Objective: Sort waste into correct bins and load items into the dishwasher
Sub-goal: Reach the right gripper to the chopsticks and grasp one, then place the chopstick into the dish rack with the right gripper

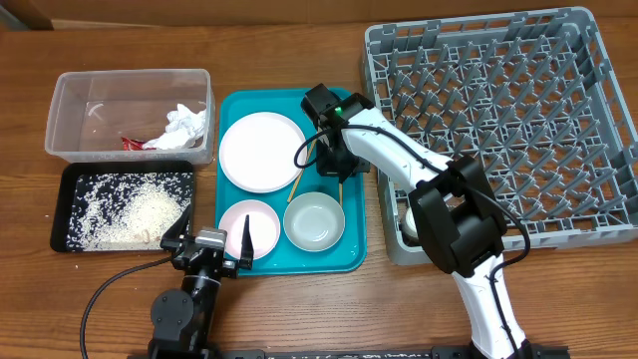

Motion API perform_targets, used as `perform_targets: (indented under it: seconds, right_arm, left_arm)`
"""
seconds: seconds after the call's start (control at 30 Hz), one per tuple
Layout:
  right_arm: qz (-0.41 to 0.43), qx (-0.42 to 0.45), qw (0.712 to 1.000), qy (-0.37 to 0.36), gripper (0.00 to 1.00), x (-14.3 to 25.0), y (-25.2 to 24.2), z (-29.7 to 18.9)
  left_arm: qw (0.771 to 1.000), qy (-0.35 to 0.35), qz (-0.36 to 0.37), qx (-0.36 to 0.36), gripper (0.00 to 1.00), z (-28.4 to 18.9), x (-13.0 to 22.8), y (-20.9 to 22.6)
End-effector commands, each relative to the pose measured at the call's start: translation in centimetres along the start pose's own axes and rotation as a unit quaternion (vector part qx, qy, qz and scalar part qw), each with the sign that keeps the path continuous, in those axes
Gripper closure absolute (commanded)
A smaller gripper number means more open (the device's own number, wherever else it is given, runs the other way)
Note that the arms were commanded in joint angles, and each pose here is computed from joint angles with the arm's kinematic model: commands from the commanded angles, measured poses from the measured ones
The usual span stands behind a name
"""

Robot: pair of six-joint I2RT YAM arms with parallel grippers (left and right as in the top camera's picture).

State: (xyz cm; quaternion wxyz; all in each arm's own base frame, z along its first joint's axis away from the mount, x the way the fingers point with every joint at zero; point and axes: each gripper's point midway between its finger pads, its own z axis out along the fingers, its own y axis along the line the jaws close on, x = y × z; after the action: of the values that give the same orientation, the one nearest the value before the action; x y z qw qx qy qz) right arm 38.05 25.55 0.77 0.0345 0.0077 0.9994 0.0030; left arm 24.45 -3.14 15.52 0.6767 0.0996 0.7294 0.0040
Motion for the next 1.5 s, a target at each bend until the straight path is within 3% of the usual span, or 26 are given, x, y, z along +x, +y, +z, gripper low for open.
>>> perform_targets:
  seconds: [0.0, 0.2, 0.33, 0.47, 0.63, 0.97, 1.07, 1.13, 1.2, 1.23, 1.43, 1.47]
  right_arm:
    - [-0.006, -0.024, 0.999, -0.032, 0.96, -1.4, 0.6, -3.6]
    - [-0.044, -0.062, 0.990, -0.115, 0.96, -3.2, 1.0, -11.8]
    - [-0.038, -0.033, 0.982, -0.183, 0.96, -4.1, -2.1, -17.5]
    - [-0.098, -0.014, 0.972, -0.212, 0.96, -4.6, -4.2, -20.1]
    - [-0.152, 0.019, 0.970, -0.186, 0.96, -5.3, -7.3, -18.6]
    - [-0.140, 0.043, 0.980, -0.133, 0.93, -6.3, -11.1, -12.4]
    - [-0.144, 0.021, 0.981, -0.127, 0.82, -5.7, -10.4, -12.7]
    - [-0.145, 0.011, 0.981, -0.128, 0.69, -5.3, -9.7, -13.6]
    - [-0.123, 0.000, 0.982, -0.144, 0.50, -5.0, -9.1, -15.7]
    - [-0.113, -0.007, 0.982, -0.154, 0.46, -5.0, -8.8, -16.6]
    - [-0.088, -0.160, 0.968, -0.174, 0.40, -3.9, -2.7, -20.4]
    - [-0.052, -0.193, 0.965, -0.170, 0.41, -3.8, -1.1, -20.6]
  left_arm:
    - [1.000, -0.002, 0.009, -0.007, 0.00, 0.0, 0.0, 0.3]
    - [1.000, -0.002, 0.009, -0.007, 0.00, 0.0, 0.0, 0.3]
    - [1.000, -0.002, 0.009, -0.007, 0.00, 0.0, 0.0, 0.3]
    - [1.000, -0.002, 0.009, -0.007, 0.00, 0.0, 0.0, 0.3]
    - [1.000, -0.002, 0.009, -0.007, 0.00, 0.0, 0.0, 0.3]
    - [1.000, -0.002, 0.009, -0.007, 0.00, 0.0, 0.0, 0.3]
    - [1.000, -0.002, 0.009, -0.007, 0.00, 0.0, 0.0, 0.3]
    - [1.000, -0.002, 0.009, -0.007, 0.00, 0.0, 0.0, 0.3]
    - [1.000, -0.002, 0.009, -0.007, 0.00, 0.0, 0.0, 0.3]
    - [1.000, -0.002, 0.009, -0.007, 0.00, 0.0, 0.0, 0.3]
    - [1.000, -0.002, 0.009, -0.007, 0.00, 0.0, 0.0, 0.3]
    - [1.000, -0.002, 0.009, -0.007, 0.00, 0.0, 0.0, 0.3]
